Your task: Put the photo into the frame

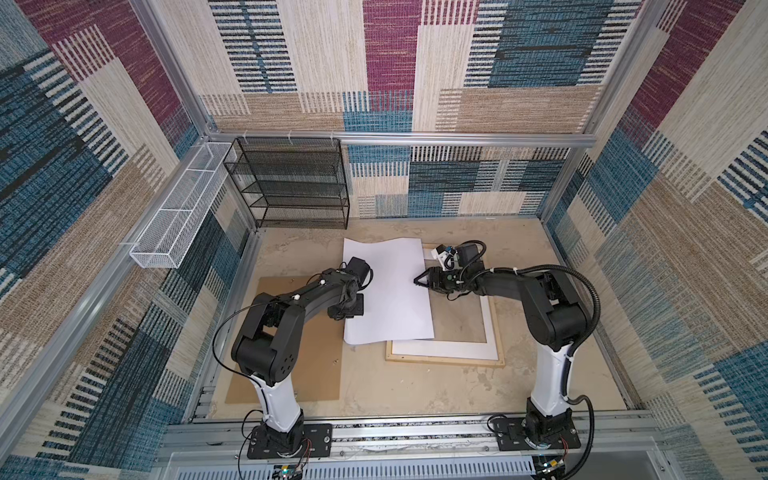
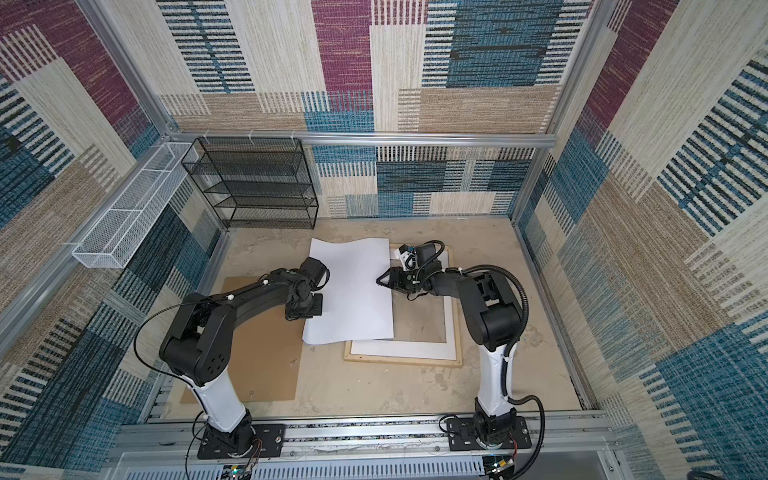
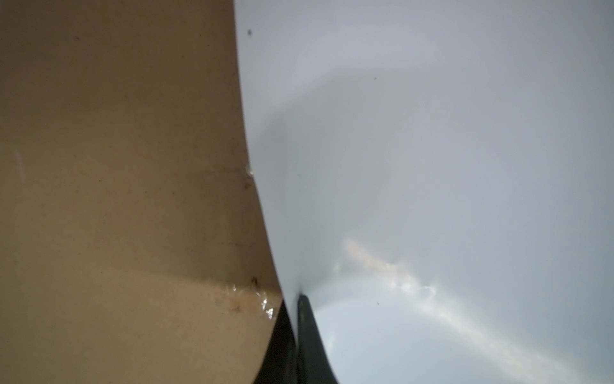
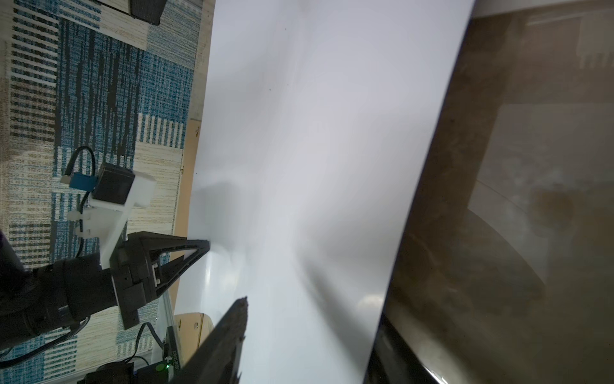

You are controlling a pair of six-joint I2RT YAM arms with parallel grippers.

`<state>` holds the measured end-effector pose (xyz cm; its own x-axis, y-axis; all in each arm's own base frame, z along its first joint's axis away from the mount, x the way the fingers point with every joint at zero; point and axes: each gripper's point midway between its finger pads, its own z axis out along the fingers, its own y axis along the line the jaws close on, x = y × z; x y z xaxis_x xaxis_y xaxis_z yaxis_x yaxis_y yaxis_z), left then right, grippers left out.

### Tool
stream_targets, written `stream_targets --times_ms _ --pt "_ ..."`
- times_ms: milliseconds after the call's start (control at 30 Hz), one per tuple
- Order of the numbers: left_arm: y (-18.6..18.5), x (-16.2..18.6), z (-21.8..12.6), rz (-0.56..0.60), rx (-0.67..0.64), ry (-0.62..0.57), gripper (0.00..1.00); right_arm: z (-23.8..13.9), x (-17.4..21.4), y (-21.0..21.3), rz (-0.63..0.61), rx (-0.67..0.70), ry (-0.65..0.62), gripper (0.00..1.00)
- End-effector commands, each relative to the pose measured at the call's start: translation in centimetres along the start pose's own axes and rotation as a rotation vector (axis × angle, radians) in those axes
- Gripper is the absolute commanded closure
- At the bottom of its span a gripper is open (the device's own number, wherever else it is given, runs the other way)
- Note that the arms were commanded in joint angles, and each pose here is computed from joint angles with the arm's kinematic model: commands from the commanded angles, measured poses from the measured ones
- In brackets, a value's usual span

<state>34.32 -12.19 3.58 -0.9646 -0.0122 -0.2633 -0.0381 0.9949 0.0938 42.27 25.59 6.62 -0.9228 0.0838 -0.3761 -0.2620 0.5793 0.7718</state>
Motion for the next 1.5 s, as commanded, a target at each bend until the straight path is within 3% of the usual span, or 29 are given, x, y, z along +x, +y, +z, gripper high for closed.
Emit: stream_targets --times_ms 0,200,533,800,900,1067,1467 --pt "-0.1 -0.1 -0.4 0.010 0.013 -0.003 1.00 -0.2 -0.8 1.5 -0.027 -0.050 -0.019 0.51" --pt "-0.1 -0.1 -0.7 0.004 0.019 -0.013 1.00 -0.4 -0.8 1.8 -0.026 -0.052 -0.022 0.65" --pt "-0.6 -1.0 -2.0 -0.001 0.067 -0.069 1.00 -0.7 -0.9 1.5 -0.030 -0.017 -0.032 0.99" --pt "-2.8 -2.0 -4.3 -0.041 0.223 -0.152 1.00 -2.5 -1.8 2.3 -0.100 0.064 -0.051 1.00" --pt "-4.4 -2.5 -6.3 -0.050 0.295 -0.249 1.00 -3.8 -2.0 2.6 -0.119 0.095 -0.058 1.00" --pt "-7.7 -2.8 -8.7 -0.045 0.404 -0.351 1.00 -8.1 -2.4 1.1 -0.106 0.178 -0.103 1.00" --pt "-14.0 -3.7 -9.1 0.010 0.515 -0.356 1.00 -15.3 -0.6 -2.7 -0.044 0.371 -0.175 1.00"
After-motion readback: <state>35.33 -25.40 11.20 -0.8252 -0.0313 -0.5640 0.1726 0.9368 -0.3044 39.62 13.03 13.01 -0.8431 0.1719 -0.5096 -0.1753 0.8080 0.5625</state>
